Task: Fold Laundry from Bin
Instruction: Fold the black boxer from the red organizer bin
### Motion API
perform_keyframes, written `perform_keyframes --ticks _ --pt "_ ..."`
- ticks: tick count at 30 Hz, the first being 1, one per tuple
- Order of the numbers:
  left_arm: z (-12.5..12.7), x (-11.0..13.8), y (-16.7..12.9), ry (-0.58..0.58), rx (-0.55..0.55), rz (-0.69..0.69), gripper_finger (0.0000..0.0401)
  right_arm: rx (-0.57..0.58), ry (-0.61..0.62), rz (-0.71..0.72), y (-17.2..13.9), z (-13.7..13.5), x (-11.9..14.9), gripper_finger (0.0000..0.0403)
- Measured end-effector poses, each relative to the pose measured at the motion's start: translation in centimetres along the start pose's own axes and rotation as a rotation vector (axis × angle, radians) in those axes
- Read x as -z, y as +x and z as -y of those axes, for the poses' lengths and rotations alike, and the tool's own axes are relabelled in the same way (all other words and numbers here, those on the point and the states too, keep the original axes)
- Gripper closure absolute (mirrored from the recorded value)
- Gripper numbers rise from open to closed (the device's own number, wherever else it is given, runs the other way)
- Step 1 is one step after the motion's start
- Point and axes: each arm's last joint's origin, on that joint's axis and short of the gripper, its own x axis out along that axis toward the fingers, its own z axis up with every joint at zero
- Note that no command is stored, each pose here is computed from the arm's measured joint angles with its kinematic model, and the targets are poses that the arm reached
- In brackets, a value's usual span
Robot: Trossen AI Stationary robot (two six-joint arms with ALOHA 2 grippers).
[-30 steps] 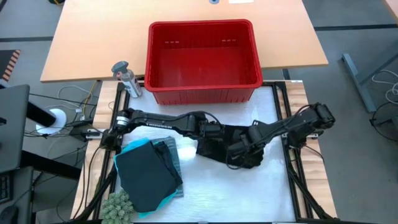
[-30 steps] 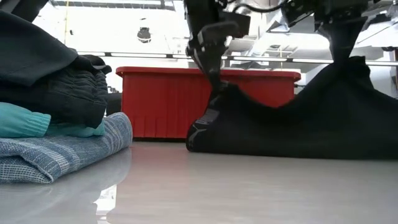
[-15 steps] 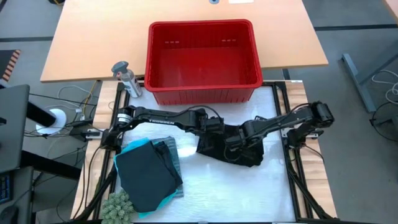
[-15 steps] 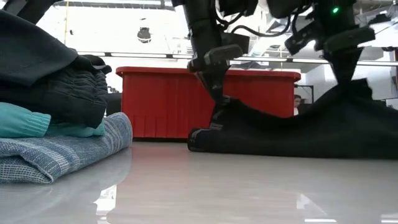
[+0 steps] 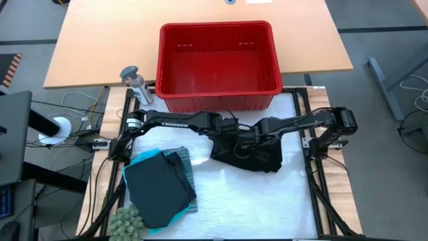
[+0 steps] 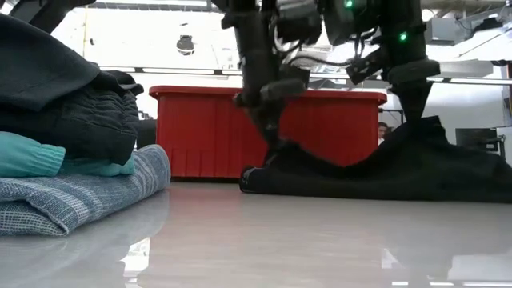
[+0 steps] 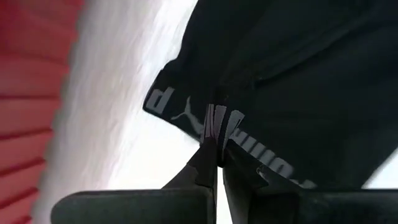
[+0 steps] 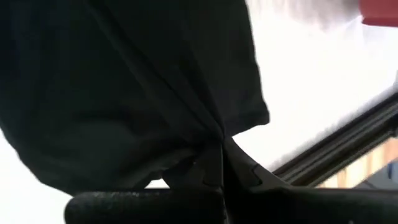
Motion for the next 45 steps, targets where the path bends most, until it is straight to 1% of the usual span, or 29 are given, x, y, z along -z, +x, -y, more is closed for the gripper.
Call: perform_keyframes --ticks 7,13,15,19,23,27,30,34,37,41,45 --pt "-1.1 1.4 2.8 -0.069 -0.012 -0.038 0.0401 -0.036 0.022 -0.022 2.3 0.8 -0.6 0.0388" --pt "-1.1 1.4 3.1 -0.079 -0.025 -0.014 0.0401 -0.046 0.043 -0.035 3.8 1.5 -0.9 0.0387" --pt "-1.2 1.3 3.1 -0.080 -0.036 -0.005 0.0401 -0.052 0.063 -0.024 4.0 1.9 -1.3 0.0377" --pt "-1.2 1.2 3.1 -0.084 -0.039 0.011 0.0398 -0.044 0.095 0.003 4.2 2.5 -1.8 0.0341" --pt "-1.6 1.1 3.2 -0.125 -0.110 0.026 0.0386 -0.044 0.115 0.007 4.4 3.0 -2.0 0.0314" --pt "-2.1 1.0 3.3 -0.138 -0.080 0.015 0.0357 -0.047 0.140 0.006 4.6 3.5 -2.2 0.0289" --pt "-2.4 1.0 3.4 -0.137 -0.042 0.006 0.0327 -0.051 0.161 0.009 4.7 3.8 -2.4 0.0268" --pt "-2.6 1.0 3.4 -0.126 -0.034 0.002 0.0281 -0.070 0.167 0.026 4.7 3.9 -2.6 0.0243" --pt "-2.6 0.9 3.4 -0.119 -0.030 0.000 0.0248 -0.146 0.091 0.118 3.8 3.3 -2.8 0.0232" --pt "-2.5 1.0 3.5 -0.057 0.026 -0.014 0.0205 -0.162 -0.063 0.195 2.6 2.3 -2.2 0.0224" --pt "-2.6 1.0 3.5 0.003 0.032 -0.017 0.0165 -0.161 -0.156 0.223 2.2 1.4 -2.0 0.0212"
